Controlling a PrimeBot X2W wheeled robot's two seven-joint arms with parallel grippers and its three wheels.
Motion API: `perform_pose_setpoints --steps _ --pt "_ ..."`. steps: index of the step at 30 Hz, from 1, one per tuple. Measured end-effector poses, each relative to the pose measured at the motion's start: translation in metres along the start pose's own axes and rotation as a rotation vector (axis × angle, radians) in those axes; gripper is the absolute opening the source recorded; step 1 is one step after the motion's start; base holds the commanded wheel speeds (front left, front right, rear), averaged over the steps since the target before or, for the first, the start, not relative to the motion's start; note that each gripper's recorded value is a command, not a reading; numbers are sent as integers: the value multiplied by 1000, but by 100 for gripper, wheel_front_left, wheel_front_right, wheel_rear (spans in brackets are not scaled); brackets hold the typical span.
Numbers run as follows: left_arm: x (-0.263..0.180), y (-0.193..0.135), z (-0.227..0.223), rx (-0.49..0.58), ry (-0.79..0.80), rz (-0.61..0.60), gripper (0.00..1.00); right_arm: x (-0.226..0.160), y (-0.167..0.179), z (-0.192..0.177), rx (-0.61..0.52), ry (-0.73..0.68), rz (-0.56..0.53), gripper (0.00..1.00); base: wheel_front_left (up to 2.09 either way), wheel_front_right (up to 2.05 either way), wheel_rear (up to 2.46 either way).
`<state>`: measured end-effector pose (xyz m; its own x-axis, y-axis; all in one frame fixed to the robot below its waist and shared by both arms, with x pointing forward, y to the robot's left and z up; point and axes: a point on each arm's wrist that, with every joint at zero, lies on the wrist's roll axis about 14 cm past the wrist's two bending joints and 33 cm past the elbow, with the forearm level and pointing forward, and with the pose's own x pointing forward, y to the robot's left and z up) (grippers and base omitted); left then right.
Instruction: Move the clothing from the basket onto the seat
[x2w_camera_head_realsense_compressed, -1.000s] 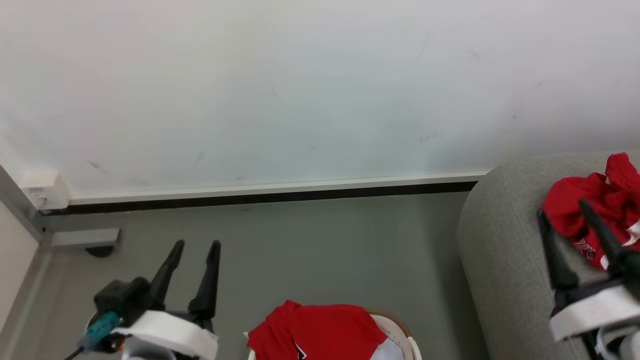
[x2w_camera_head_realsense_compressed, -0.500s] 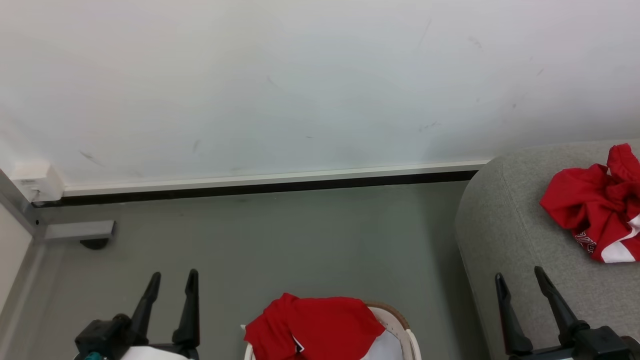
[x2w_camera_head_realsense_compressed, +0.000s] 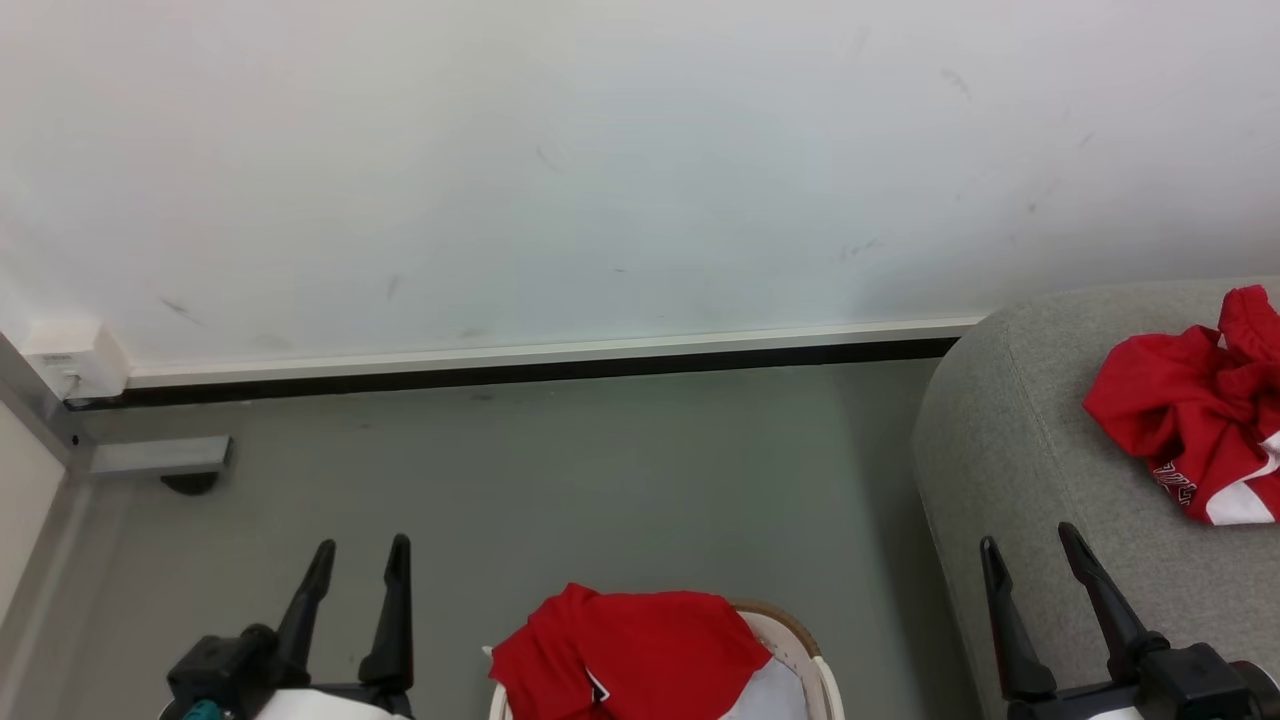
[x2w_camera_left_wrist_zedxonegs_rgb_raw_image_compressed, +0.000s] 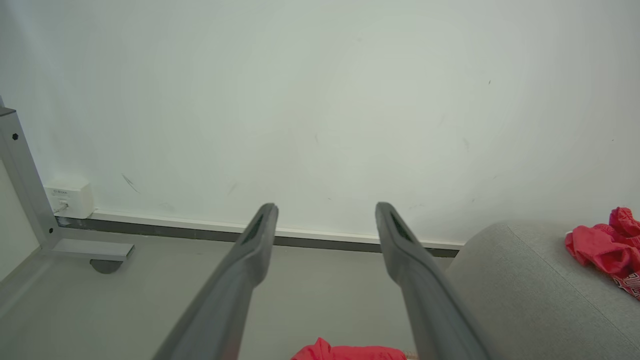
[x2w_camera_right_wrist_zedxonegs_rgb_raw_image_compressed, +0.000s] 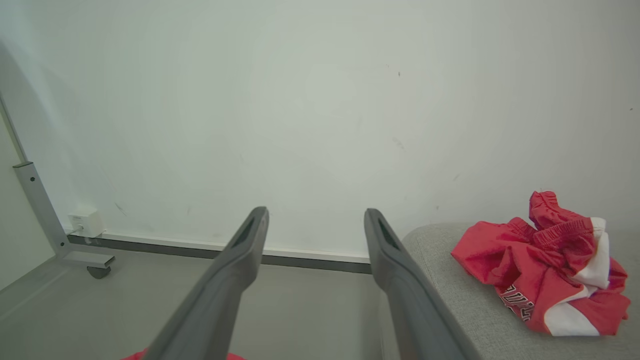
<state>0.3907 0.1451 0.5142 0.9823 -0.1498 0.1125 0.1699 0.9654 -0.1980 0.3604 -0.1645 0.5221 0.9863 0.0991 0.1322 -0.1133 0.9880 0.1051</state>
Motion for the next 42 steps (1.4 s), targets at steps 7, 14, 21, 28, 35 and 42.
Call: perform_pose_setpoints --steps 7,14,21,28,35,42 --pt "1 -4 -1 -2 4 -11 100 0 0 0 1 1 -2 100 0 0 0" --pt "3 -9 -2 -1 6 -27 100 1 0 0 0 0 0 100 0 0 0" --pt "5 -11 -4 0 14 -38 100 1 0 0 2 1 -3 100 0 0 0" --pt "8 -19 -10 -4 30 -64 100 1 -4 1 8 -4 -16 100 0 0 0" --pt "15 -43 -35 -17 107 -144 100 1 -25 3 -9 -8 -75 100 0 0 0" --pt "22 -61 -95 -7 297 -221 100 -2 -48 3 -28 -4 -143 100 0 0 0"
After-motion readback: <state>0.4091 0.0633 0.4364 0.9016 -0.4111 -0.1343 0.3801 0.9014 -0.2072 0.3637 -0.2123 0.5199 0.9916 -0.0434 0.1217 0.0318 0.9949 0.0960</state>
